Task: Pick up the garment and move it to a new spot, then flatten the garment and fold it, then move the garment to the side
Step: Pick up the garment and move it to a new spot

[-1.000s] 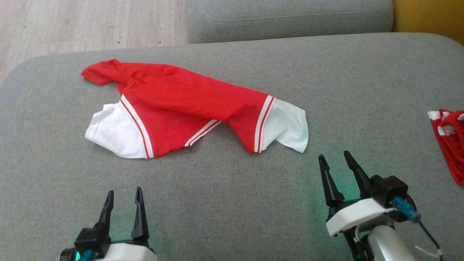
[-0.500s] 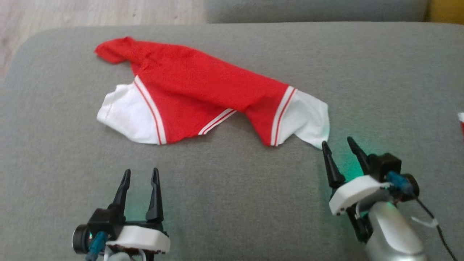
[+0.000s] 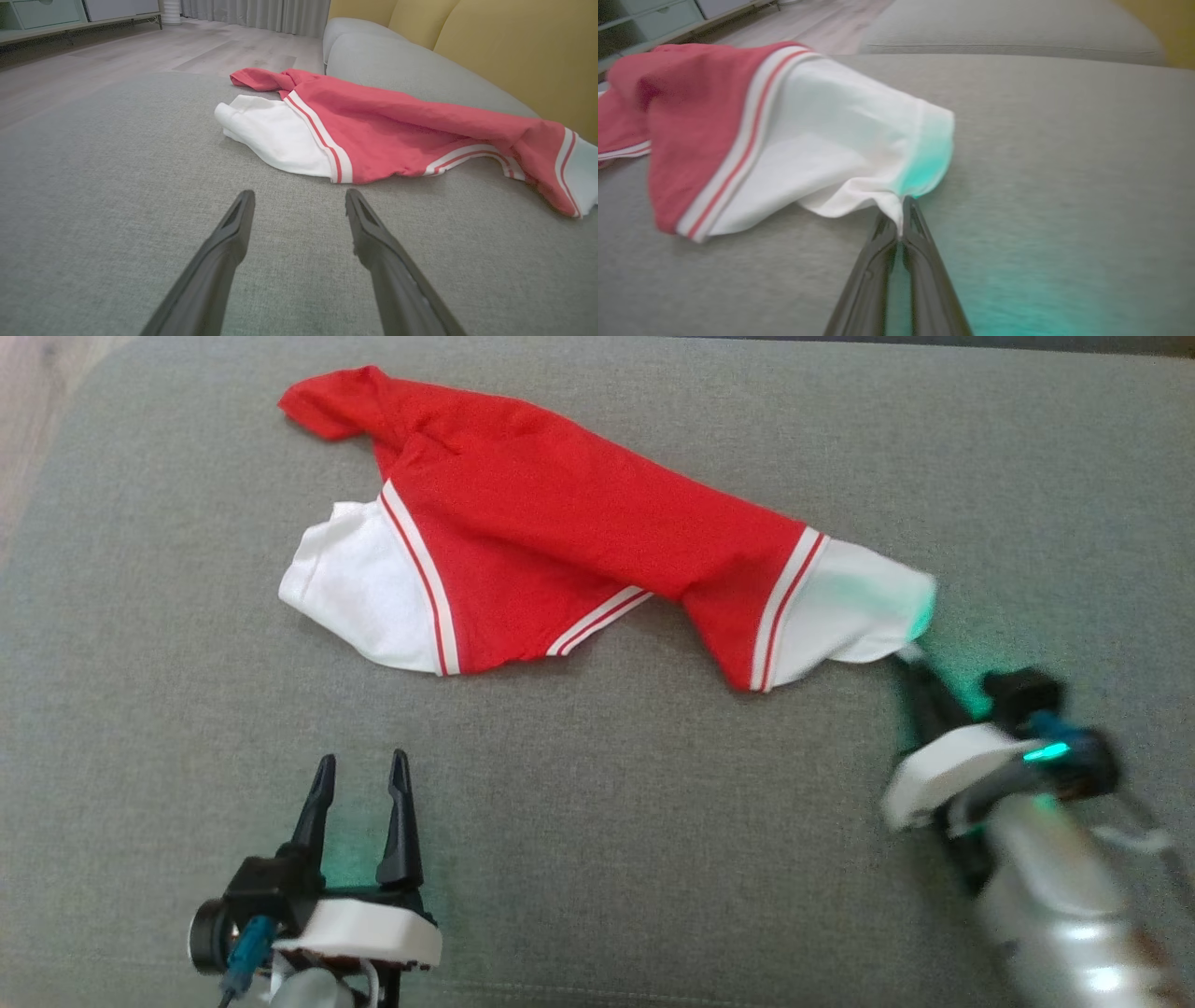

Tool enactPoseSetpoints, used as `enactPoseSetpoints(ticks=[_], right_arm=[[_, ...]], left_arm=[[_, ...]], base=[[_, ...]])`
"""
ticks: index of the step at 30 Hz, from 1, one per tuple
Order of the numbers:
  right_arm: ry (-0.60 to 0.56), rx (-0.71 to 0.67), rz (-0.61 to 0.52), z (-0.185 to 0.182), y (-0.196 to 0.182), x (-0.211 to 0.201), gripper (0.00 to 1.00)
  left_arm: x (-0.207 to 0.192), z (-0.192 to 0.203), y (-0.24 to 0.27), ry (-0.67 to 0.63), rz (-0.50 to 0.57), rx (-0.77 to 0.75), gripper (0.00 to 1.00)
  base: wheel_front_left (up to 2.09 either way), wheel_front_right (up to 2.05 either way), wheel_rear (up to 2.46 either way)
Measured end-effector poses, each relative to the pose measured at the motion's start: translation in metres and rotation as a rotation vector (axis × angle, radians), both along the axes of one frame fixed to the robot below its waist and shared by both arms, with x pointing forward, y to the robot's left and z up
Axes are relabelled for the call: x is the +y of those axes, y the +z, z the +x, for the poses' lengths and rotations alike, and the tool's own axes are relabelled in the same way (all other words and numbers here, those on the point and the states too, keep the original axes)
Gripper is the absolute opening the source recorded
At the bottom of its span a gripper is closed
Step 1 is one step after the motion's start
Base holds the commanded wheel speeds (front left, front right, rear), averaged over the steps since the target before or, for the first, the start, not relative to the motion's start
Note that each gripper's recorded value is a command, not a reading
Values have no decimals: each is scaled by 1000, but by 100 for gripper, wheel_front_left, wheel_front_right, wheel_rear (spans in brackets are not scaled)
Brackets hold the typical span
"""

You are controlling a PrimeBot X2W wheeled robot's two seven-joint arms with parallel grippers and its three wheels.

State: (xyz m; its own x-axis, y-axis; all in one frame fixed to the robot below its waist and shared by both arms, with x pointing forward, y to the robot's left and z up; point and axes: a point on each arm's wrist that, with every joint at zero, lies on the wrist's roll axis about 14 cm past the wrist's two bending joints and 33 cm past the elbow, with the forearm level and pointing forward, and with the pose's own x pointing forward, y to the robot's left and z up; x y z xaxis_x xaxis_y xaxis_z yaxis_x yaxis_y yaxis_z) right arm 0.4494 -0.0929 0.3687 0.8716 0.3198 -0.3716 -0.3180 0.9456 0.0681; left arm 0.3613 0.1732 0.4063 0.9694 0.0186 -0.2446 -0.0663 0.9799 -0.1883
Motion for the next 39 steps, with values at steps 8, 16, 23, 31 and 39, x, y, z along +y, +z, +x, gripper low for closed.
enactPoseSetpoints(ticks=[8, 16, 23, 31, 39], right_arm=[[-115, -213, -199, 65, 66, -106, 0], [-195, -211, -294, 93, 78, -150, 100], [37, -361, -159, 107, 107, -23, 100], [461, -241, -16, 21, 61, 118, 100], [667, -101, -7, -35, 21, 156, 100]], left_arm=[[-2, 2, 1, -3, -8, -3, 100], [1, -7, -7, 11, -11, 29, 100], [7, -9, -9, 31, -13, 38, 100], [5, -10, -7, 33, -26, 32, 100], [12, -12, -7, 59, -32, 35, 100]], base=[[0, 0, 0], [0, 0, 0], [0, 0, 0], [0, 0, 0], [0, 0, 0]])
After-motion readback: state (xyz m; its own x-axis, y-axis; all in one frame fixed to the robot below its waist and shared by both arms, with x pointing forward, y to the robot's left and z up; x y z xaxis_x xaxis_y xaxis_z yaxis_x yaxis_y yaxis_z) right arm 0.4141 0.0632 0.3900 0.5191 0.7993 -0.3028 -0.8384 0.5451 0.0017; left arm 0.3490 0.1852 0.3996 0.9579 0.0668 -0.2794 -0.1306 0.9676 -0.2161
